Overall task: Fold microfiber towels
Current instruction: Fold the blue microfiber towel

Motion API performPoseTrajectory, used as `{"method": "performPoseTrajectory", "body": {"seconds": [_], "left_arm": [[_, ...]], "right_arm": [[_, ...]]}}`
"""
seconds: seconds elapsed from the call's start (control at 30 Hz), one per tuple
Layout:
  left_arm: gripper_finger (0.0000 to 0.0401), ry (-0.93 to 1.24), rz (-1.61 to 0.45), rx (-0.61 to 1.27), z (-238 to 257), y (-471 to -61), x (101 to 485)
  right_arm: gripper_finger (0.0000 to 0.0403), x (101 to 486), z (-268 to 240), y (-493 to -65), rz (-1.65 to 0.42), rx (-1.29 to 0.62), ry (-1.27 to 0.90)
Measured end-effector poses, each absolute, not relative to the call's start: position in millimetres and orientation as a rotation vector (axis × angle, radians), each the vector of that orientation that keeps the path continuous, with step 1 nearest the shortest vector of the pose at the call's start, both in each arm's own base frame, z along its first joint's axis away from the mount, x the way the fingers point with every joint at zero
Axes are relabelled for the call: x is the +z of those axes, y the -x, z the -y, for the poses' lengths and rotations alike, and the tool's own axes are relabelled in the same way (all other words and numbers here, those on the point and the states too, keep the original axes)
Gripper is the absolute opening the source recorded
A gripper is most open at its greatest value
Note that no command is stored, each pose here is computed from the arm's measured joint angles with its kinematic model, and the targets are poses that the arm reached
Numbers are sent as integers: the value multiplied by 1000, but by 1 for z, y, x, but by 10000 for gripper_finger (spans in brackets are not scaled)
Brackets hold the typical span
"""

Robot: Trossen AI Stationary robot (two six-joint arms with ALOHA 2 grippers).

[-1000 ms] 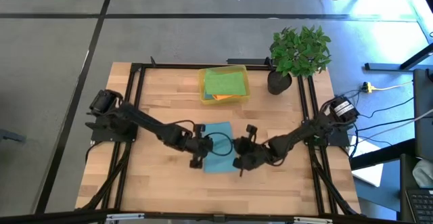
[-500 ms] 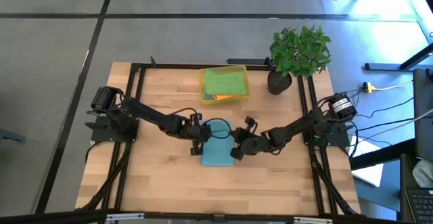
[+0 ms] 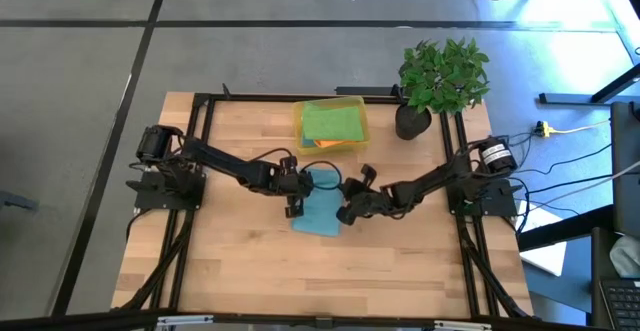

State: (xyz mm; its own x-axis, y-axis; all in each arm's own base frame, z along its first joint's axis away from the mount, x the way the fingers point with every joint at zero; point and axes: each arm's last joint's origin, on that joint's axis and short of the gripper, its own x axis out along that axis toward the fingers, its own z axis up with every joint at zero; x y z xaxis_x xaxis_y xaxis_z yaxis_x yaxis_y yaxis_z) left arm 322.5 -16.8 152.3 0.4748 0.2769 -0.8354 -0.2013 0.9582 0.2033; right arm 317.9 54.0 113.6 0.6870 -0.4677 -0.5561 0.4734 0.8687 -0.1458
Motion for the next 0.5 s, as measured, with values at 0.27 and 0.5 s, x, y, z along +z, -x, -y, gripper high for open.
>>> {"method": "performPoseTrajectory", "body": {"seconds": [0.27, 0.5], "left_arm": [[82, -80, -1028, 331, 11, -323, 153], [109, -91, -999, 390, 9, -317, 167]], "right_arm": [[38, 110, -47, -318, -615, -605, -1], [41, 112, -46, -319, -602, -626, 105]]}}
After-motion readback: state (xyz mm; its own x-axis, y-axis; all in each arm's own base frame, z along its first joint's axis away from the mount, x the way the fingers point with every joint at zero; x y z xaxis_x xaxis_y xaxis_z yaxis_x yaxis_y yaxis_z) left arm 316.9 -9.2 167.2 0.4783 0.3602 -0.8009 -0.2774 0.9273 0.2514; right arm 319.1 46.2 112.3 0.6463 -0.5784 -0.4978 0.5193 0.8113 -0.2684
